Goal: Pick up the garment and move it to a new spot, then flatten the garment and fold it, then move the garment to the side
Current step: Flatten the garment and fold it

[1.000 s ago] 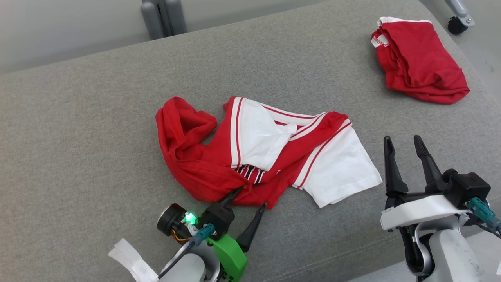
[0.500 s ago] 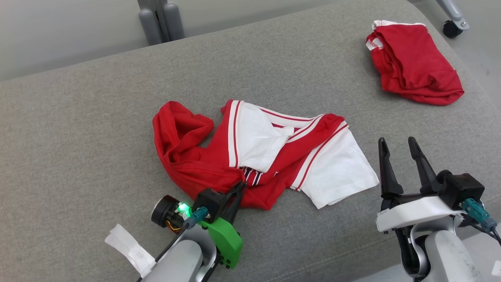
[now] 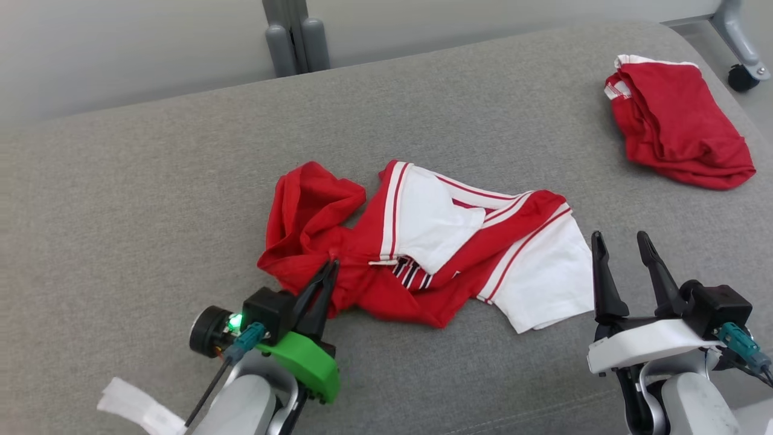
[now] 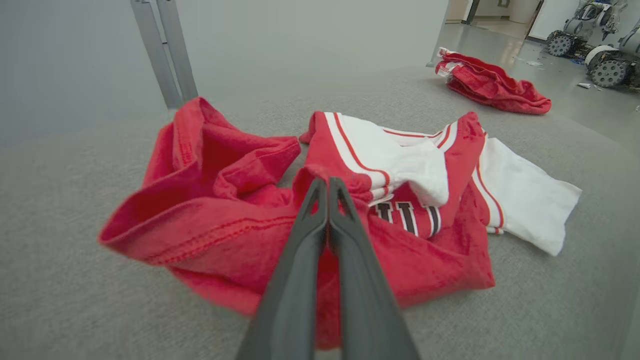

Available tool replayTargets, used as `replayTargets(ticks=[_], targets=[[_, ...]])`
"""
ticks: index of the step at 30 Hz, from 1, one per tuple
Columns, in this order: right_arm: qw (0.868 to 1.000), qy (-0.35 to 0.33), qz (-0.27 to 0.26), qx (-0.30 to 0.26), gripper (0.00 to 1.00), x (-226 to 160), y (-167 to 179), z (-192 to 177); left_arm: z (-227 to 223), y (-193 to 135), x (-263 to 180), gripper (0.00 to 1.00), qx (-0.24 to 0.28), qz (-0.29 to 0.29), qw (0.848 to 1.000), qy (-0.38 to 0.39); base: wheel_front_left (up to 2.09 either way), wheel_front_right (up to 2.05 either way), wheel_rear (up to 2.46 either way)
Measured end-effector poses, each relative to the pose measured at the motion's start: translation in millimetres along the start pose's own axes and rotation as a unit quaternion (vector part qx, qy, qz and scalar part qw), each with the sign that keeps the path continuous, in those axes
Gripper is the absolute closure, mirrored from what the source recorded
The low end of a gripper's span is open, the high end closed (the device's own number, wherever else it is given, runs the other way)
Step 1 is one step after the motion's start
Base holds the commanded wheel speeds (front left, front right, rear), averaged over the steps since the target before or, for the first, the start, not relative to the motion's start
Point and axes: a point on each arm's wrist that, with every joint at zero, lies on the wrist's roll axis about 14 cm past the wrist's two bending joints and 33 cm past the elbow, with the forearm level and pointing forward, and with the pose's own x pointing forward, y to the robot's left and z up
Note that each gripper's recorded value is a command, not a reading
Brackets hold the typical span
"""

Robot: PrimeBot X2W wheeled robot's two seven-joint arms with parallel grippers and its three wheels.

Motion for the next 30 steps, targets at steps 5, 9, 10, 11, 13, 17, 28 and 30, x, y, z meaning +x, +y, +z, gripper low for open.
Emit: replayTargets(ticks=[5, 9, 10, 11, 13, 17, 28, 30], targets=[[1.000, 0.002, 0.021, 0.006, 0.00, 6, 15, -3, 4, 31, -32, 1.00, -0.004, 0.059, 0.998, -0.013, 0.00, 0.00, 0.00], [0.999, 0.007, 0.039, 0.009, 0.00, 10, 27, -7, -2, 51, -62, 1.00, -0.014, 0.108, 0.994, -0.010, 0.00, 0.00, 0.00], [0.999, 0.008, 0.044, 0.010, 0.00, 11, 31, -8, -4, 55, -69, 1.00, -0.019, 0.121, 0.992, -0.009, 0.00, 0.00, 0.00], [0.999, 0.009, 0.049, 0.011, 0.00, 12, 34, -8, -7, 58, -77, 1.00, -0.025, 0.133, 0.991, -0.007, 0.00, 0.00, 0.00], [0.998, 0.009, 0.055, 0.012, 0.00, 14, 38, -9, -15, 64, -91, 1.00, -0.031, 0.153, 0.988, 0.001, 0.00, 0.00, 0.00], [0.998, 0.012, 0.064, 0.013, 0.00, 16, 44, -11, -29, 73, -114, 1.00, -0.050, 0.186, 0.981, 0.016, 0.00, 0.00, 0.00], [0.998, 0.015, 0.063, 0.012, 0.00, 16, 42, -12, -44, 99, -144, 0.62, -0.062, 0.245, 0.967, 0.035, 0.00, 0.00, 0.00], [0.998, 0.014, 0.061, 0.012, 0.00, 15, 41, -12, -41, 102, -144, 0.00, -0.062, 0.249, 0.966, 0.030, 0.00, 0.00, 0.00]])
